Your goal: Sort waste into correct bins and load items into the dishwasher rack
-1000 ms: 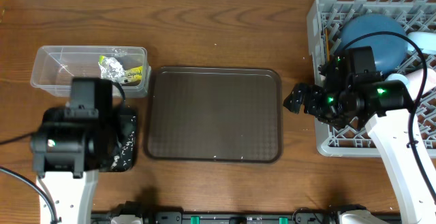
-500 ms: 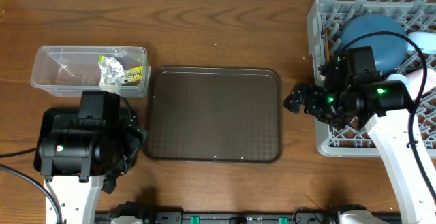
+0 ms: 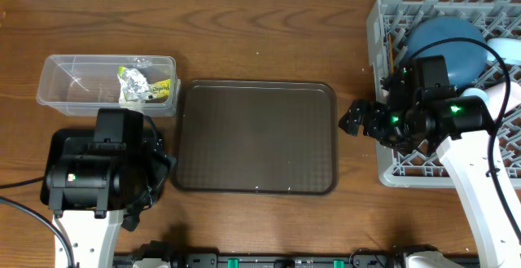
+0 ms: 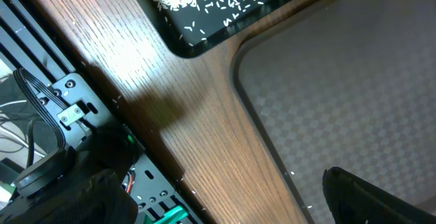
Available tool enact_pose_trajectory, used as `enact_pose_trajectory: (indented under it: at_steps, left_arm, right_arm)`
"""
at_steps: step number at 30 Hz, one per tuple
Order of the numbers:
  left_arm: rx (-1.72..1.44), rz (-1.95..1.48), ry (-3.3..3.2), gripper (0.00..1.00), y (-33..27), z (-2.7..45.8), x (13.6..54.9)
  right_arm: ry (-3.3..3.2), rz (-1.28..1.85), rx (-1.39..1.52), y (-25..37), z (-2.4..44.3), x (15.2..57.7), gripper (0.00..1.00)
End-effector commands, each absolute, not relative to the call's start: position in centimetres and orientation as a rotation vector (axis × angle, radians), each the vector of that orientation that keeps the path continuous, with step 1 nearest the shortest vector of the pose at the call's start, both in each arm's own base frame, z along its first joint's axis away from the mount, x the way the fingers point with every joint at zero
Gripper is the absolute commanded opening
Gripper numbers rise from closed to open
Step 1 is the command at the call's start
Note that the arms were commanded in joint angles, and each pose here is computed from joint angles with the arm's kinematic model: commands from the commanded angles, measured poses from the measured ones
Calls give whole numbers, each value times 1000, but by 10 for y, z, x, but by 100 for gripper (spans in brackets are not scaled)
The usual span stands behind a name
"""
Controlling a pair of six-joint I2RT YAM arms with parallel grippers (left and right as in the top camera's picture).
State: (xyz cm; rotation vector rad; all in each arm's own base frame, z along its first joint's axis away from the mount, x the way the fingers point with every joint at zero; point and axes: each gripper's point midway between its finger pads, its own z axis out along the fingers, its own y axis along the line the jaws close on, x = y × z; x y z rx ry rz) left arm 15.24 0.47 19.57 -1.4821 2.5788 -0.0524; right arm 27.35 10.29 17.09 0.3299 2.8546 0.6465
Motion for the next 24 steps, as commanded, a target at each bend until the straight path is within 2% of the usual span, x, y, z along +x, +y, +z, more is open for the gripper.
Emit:
enact_pose_trajectory:
  at_steps: [1, 16, 24]
  left_arm:
    - [-1486, -35, 2581, 98, 6, 195, 151]
    - [-1440, 39, 2469, 98, 24, 204, 141]
    - [-1413, 54, 2394, 98, 33, 175, 129]
  right_arm:
    - [2866, 649, 321, 106, 169, 272, 99]
    - [2866, 649, 321, 106, 169, 272, 99]
    - [2866, 649, 321, 106, 169, 272, 99]
